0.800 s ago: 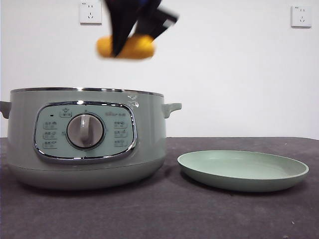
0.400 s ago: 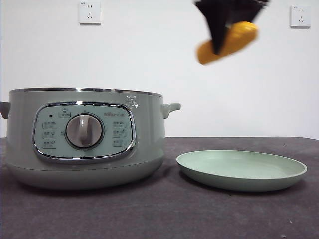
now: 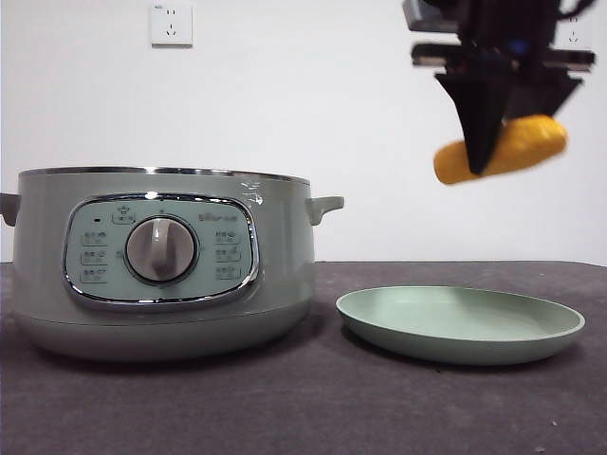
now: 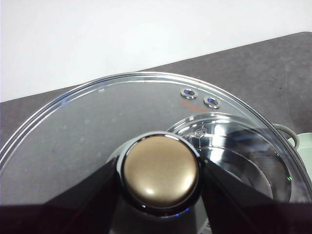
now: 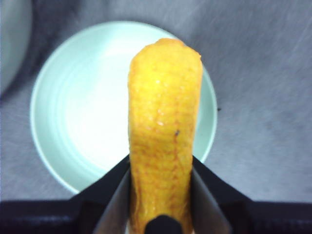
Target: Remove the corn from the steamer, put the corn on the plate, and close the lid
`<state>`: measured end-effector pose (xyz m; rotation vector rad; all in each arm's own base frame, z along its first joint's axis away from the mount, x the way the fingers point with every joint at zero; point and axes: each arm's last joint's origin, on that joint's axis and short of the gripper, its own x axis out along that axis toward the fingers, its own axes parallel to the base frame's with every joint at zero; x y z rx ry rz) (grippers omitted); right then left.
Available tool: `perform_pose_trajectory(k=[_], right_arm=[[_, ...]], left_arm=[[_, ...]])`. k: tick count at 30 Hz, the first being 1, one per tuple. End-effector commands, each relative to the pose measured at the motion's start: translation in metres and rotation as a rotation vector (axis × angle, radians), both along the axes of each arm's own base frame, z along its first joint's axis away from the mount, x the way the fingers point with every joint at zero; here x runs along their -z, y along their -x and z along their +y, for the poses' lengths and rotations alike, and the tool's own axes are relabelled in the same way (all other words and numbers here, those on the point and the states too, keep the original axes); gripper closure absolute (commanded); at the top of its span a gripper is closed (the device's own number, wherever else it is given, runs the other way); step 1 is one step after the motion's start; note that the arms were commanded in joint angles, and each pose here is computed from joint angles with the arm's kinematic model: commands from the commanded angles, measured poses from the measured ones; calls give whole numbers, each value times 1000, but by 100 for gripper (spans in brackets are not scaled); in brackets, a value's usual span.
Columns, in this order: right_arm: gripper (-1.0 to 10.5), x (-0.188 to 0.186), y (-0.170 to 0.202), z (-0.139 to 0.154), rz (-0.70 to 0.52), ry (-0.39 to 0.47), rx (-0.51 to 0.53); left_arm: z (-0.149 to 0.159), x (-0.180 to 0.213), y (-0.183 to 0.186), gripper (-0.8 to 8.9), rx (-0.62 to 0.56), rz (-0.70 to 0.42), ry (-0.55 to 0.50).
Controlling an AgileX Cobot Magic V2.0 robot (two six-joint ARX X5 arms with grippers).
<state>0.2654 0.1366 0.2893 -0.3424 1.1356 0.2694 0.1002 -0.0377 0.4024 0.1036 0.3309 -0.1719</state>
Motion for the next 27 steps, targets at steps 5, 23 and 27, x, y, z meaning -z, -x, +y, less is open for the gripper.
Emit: perform_pose_trajectory(k=[5, 23, 27], right_arm=[[959, 61, 7, -3, -47, -38, 17], [814, 122, -14, 11, 17, -109, -25], [632, 122, -15, 11, 12, -113, -16]], left_arm=[[-3, -9, -6, 822, 22, -55, 48], [-23, 2, -44, 822, 92, 34, 38], [-26, 3, -49, 822, 117, 37, 46]])
